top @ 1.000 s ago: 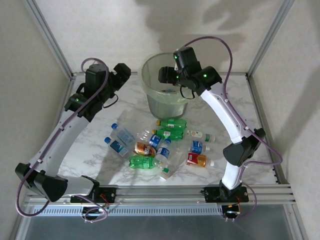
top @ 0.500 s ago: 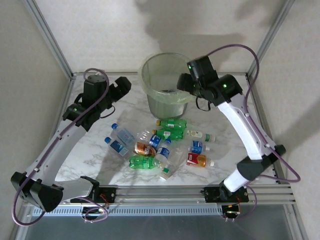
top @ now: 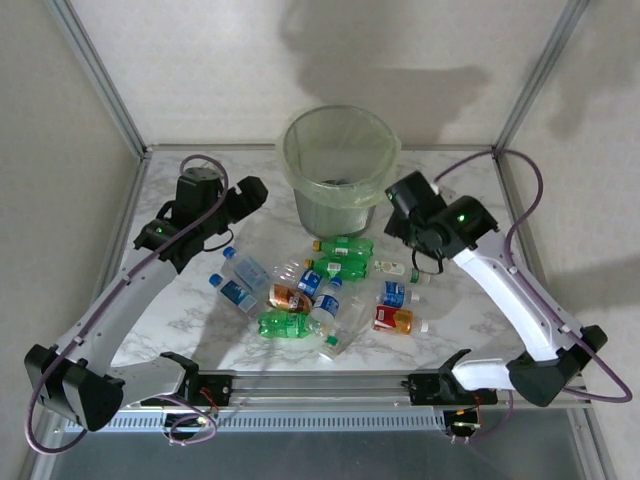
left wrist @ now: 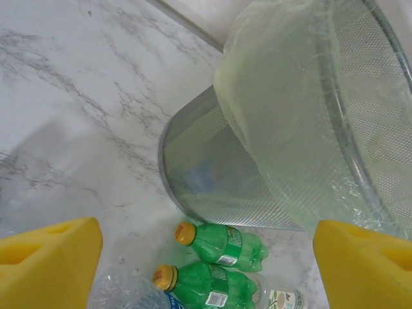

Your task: Put the plastic bottles in the bin

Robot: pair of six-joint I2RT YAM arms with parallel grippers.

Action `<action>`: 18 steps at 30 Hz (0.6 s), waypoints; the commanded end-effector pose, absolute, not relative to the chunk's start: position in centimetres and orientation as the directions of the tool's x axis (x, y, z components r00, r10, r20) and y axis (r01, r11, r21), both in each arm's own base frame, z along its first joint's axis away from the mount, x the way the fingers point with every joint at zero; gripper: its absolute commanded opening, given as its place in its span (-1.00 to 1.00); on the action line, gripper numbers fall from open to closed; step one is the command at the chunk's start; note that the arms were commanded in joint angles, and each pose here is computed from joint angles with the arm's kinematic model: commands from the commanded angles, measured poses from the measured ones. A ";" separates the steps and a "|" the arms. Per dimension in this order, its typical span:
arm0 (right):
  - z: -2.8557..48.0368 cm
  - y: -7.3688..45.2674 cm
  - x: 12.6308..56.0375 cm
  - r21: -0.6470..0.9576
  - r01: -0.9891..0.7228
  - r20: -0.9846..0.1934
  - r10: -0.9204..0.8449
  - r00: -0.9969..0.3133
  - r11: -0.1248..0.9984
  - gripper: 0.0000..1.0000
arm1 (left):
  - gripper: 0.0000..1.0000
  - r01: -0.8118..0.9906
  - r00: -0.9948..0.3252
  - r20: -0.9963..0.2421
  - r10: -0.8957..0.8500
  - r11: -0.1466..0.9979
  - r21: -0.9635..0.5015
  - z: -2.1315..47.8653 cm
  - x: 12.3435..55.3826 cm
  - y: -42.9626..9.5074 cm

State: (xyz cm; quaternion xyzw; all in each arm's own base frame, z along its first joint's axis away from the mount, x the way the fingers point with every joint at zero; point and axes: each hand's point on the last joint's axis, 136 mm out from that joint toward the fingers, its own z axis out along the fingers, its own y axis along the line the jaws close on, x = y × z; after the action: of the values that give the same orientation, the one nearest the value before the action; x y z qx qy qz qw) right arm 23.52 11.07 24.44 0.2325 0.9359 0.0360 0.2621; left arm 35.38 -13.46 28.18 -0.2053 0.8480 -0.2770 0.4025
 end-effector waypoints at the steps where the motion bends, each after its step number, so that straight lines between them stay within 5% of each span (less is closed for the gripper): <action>1: 22.6 9.9 20.9 0.209 0.527 -0.399 0.564 -0.723 0.824 0.41 | 0.70 -0.099 -0.595 -0.562 -0.574 0.747 -0.657 28.4 35.3 -13.7; 18: 11.8 11.0 16.0 0.228 0.655 -0.175 0.692 -0.700 0.720 0.49 | 0.64 -0.120 -0.628 -0.522 -0.577 0.734 -0.668 26.3 37.2 -15.0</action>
State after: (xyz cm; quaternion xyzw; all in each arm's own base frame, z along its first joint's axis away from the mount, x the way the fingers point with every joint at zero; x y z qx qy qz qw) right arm 15.92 9.68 12.27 0.3407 0.9305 0.0320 0.1309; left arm 36.70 -14.73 26.01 -0.2096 0.8525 -0.2926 0.3791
